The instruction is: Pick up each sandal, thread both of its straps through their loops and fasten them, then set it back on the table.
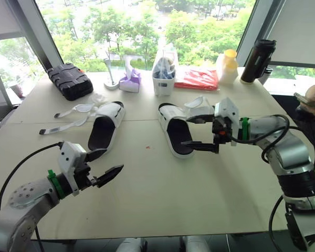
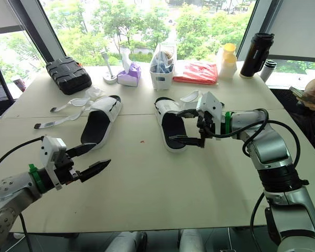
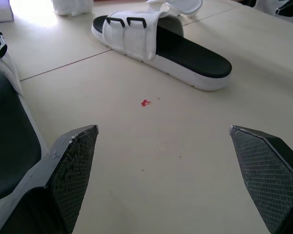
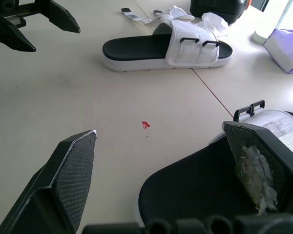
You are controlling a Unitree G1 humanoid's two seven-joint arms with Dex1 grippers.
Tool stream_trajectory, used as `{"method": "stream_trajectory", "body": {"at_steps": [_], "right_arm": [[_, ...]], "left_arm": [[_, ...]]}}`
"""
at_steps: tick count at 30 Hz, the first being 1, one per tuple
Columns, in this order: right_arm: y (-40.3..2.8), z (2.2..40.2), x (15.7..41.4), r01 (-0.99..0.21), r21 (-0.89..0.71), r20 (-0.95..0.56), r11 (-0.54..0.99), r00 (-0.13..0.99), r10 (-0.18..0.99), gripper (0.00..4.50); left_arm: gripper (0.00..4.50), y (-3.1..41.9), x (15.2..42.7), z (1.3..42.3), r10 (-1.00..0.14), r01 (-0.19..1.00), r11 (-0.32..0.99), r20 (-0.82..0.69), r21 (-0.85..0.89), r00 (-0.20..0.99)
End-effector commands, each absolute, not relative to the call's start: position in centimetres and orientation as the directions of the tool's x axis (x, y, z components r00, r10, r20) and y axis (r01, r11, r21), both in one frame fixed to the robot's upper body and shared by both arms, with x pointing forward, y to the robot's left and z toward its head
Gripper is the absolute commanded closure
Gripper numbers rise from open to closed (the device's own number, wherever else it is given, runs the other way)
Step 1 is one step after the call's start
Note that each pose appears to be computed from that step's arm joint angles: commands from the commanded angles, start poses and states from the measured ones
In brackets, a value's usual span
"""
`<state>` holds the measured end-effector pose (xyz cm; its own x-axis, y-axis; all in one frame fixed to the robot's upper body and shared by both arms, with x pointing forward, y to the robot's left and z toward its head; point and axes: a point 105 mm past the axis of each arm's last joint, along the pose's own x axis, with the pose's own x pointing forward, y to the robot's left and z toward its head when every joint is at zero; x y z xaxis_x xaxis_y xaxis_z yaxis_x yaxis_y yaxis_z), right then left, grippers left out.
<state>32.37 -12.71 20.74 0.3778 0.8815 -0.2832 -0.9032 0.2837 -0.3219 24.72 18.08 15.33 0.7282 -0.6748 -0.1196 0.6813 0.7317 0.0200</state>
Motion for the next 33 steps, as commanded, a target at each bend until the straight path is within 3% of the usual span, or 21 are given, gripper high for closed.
{"method": "stream_trajectory", "body": {"at_steps": [1, 24, 28, 33], "right_arm": [[-12.5, 21.9, 31.9, -0.89, -0.366, -0.265, 0.274, 0.382, 0.885, 0.0], [-11.9, 21.5, 32.7, -0.848, -0.424, -0.223, 0.318, 0.438, 0.871, 0.0], [-11.6, 21.2, 34.3, -0.776, -0.513, -0.211, 0.366, 0.528, 0.823, 0.0], [-11.6, 19.5, 37.9, -0.591, -0.724, -0.24, 0.356, 0.699, 0.674, 0.0]], "left_arm": [[0.02, 18.3, 24.7, 16.4, -0.668, 0.673, 0.737, -0.092, 0.056, 0.739], [0.02, 17.8, 24.6, 16.7, -0.679, 0.681, 0.733, -0.075, -0.007, 0.73], [0.02, 17.5, 24.6, 16.5, -0.682, 0.684, 0.73, -0.077, -0.009, 0.727], [0.02, 17.2, 24.7, 16.4, -0.686, 0.687, 0.726, -0.079, -0.006, 0.724]]}}
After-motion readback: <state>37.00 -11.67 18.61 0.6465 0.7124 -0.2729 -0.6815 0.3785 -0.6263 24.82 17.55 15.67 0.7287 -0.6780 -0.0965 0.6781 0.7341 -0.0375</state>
